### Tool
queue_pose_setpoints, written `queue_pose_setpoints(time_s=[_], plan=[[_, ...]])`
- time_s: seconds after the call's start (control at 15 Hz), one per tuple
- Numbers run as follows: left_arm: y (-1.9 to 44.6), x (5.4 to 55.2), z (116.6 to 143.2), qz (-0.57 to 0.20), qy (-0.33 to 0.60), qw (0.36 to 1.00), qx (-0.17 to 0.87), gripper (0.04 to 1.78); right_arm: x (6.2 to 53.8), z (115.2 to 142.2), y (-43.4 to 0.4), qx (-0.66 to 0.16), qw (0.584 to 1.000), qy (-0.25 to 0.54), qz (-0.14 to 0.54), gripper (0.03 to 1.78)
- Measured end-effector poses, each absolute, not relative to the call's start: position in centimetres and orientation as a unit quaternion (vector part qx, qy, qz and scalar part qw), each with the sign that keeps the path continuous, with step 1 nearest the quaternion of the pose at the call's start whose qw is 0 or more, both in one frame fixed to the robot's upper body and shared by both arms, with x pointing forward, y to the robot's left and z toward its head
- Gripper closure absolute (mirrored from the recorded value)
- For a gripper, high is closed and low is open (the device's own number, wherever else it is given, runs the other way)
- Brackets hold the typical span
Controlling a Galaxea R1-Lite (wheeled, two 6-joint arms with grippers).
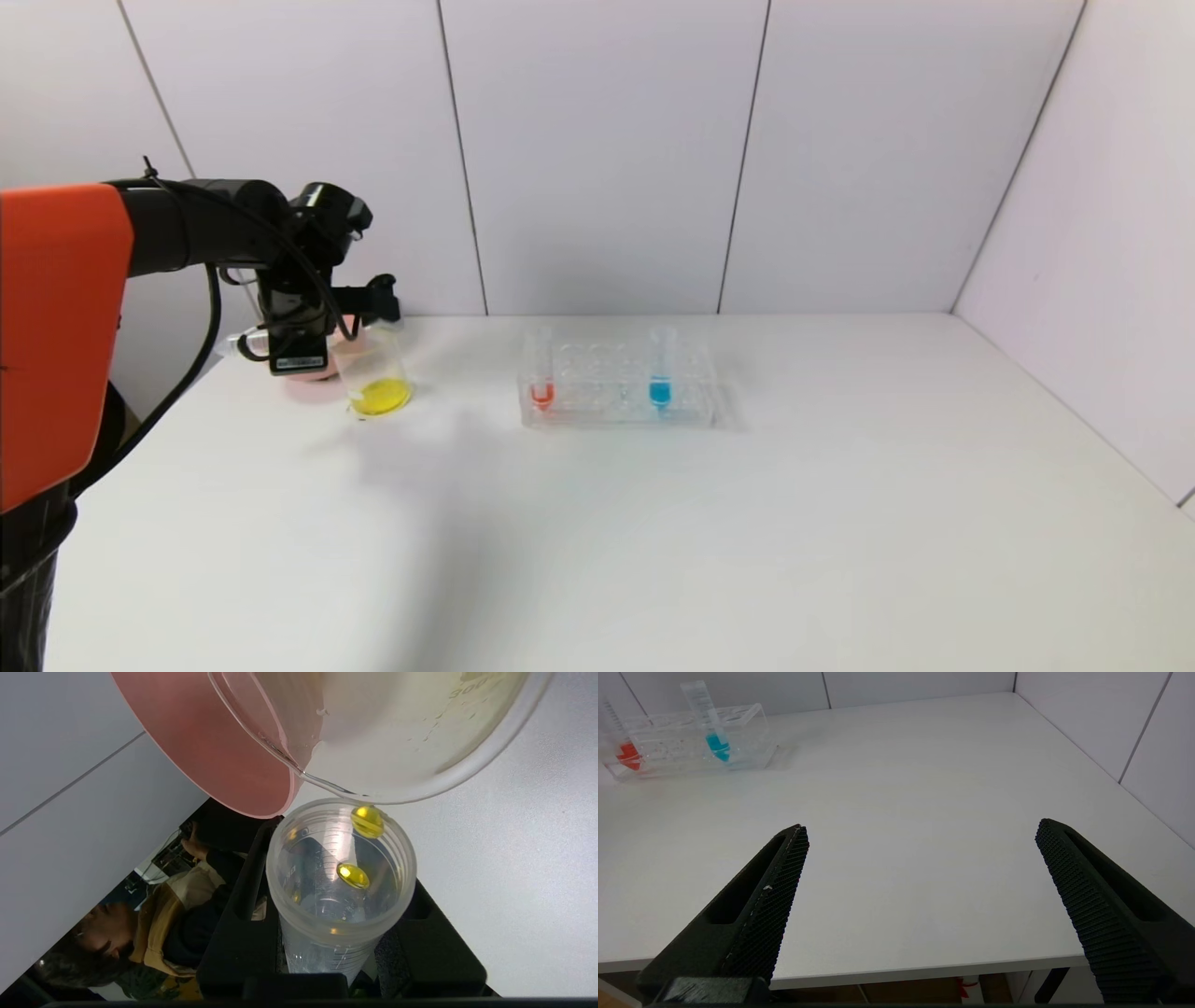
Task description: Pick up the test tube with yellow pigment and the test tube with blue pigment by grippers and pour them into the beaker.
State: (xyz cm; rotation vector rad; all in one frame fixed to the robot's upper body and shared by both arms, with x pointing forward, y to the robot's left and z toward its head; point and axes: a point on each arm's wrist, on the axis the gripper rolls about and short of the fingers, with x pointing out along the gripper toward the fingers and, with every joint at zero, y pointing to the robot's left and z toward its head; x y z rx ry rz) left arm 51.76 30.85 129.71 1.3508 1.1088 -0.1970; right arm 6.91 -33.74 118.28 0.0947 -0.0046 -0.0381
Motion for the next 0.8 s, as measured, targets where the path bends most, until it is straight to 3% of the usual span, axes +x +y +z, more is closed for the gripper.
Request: queue_pose_setpoints(time_s=[0.8], plan=[[30.69, 51.66, 129.65, -0.082, 0.492, 0.629, 0.596, 1.28, 6.91, 118.28, -33.74, 0.047, 0.999, -0.002, -0.019, 0.04]])
